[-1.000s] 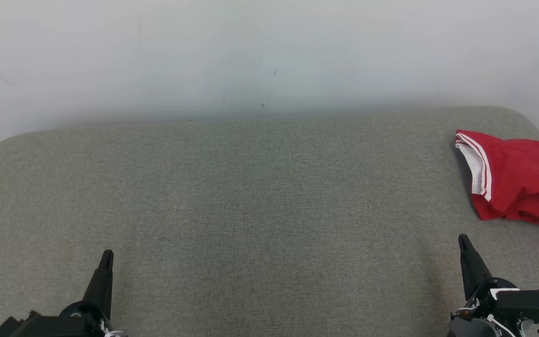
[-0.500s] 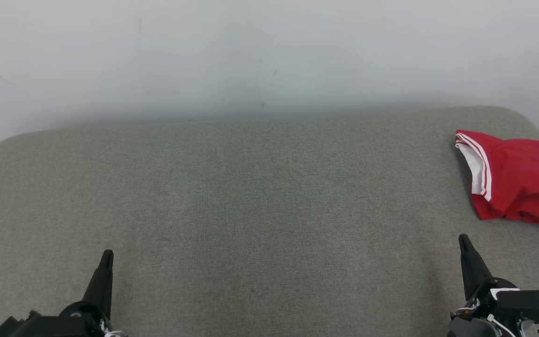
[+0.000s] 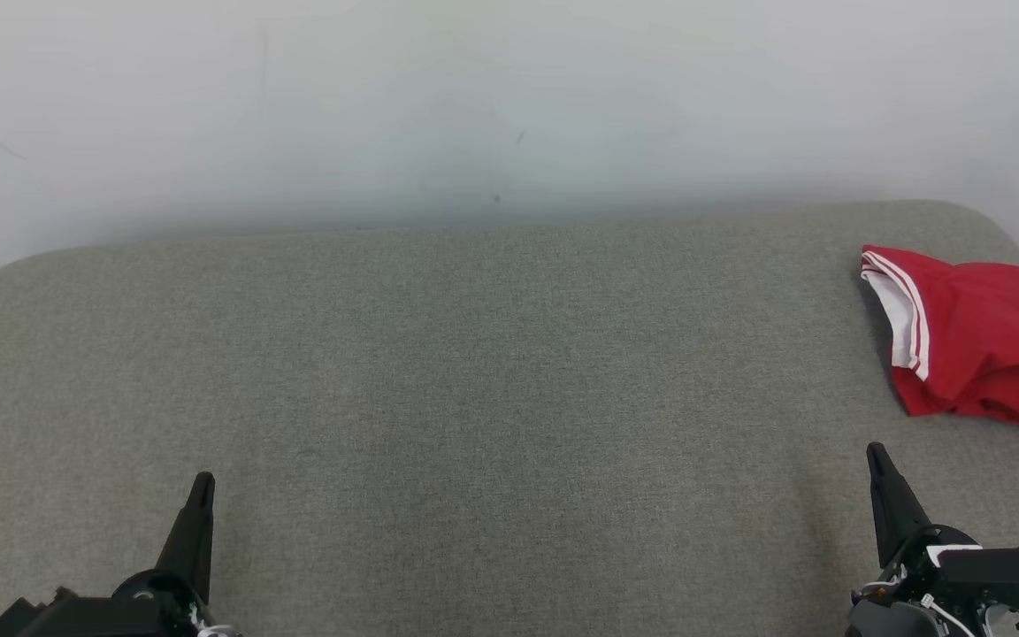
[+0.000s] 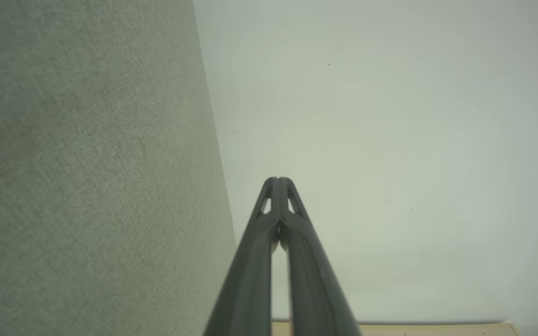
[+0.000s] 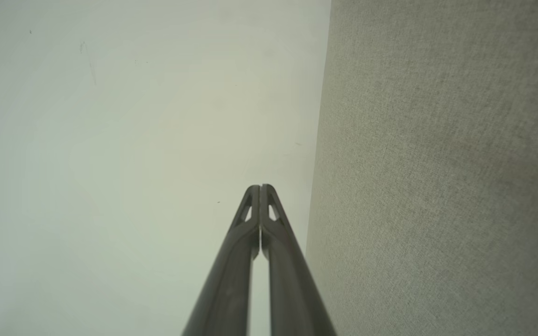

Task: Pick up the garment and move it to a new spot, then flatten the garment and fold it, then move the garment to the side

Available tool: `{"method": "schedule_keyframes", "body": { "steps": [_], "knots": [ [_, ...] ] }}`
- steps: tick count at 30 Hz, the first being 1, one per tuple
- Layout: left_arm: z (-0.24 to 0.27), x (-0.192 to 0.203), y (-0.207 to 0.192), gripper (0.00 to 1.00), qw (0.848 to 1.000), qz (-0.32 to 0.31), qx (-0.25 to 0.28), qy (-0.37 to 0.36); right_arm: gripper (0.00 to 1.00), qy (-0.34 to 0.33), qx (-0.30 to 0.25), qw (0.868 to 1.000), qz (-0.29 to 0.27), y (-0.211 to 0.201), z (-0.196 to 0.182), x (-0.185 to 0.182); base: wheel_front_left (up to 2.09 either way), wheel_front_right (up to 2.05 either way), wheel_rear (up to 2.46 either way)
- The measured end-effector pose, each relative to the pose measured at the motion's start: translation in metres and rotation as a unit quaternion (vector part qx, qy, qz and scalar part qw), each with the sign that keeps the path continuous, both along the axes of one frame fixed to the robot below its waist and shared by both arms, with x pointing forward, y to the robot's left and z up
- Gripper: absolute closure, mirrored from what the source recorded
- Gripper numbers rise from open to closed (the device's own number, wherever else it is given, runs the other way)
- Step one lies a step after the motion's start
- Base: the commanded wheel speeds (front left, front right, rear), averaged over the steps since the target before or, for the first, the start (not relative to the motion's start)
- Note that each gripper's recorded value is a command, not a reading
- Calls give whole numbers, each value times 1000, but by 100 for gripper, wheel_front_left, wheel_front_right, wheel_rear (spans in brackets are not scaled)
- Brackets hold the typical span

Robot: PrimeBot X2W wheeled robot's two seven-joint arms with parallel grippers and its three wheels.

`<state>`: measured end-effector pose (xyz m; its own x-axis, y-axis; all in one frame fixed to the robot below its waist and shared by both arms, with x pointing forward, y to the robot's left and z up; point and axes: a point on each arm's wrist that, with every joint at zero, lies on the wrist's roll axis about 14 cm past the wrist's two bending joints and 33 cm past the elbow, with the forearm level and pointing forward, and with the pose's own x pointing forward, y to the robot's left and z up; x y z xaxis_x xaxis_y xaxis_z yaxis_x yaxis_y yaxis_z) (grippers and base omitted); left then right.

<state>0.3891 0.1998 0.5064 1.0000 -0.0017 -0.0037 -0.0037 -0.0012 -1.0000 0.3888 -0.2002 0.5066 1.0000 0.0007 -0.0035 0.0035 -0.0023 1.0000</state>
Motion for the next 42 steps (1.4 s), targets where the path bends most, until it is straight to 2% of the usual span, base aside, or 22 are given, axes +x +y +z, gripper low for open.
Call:
{"method": "schedule_keyframes", "body": {
  "steps": [42],
  "knots": [
    [0, 0, 0, 100, 1000, 0, 0, 0, 100, 0, 0, 1000, 0, 0, 0, 0, 0, 0, 0]
  ]
}}
